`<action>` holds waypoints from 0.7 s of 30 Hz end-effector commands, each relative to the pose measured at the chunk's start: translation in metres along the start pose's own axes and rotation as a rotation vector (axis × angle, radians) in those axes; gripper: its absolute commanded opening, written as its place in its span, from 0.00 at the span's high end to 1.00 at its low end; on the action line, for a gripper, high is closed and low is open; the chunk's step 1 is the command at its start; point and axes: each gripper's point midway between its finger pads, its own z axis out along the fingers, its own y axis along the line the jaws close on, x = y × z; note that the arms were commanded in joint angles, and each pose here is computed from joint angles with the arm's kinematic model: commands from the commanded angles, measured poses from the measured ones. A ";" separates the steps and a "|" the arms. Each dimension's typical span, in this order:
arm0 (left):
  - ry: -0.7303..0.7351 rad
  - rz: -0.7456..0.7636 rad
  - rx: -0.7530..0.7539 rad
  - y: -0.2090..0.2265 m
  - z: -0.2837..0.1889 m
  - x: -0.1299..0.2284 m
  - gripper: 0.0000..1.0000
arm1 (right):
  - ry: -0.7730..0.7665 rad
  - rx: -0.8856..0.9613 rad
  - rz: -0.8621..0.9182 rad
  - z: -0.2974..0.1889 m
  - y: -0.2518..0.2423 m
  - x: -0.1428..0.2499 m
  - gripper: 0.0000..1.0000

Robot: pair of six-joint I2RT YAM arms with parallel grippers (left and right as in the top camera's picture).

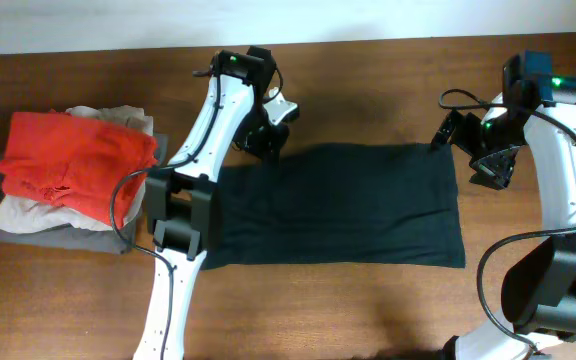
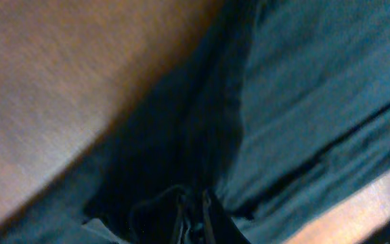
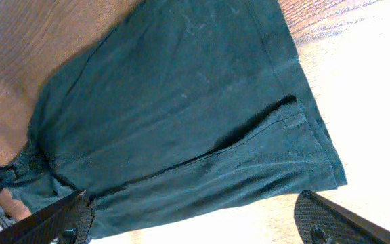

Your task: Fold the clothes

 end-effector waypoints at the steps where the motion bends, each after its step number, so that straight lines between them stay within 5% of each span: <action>1: 0.035 0.028 0.017 -0.016 0.002 0.005 0.87 | -0.037 -0.003 -0.013 -0.010 0.003 -0.002 0.01; 17: 0.138 0.020 0.030 -0.073 0.018 0.019 0.83 | -0.045 0.003 -0.014 -0.010 0.002 -0.004 0.01; 21: 0.148 0.011 0.024 -0.085 0.022 0.020 0.91 | -0.053 0.031 -0.013 -0.010 -0.002 -0.005 0.01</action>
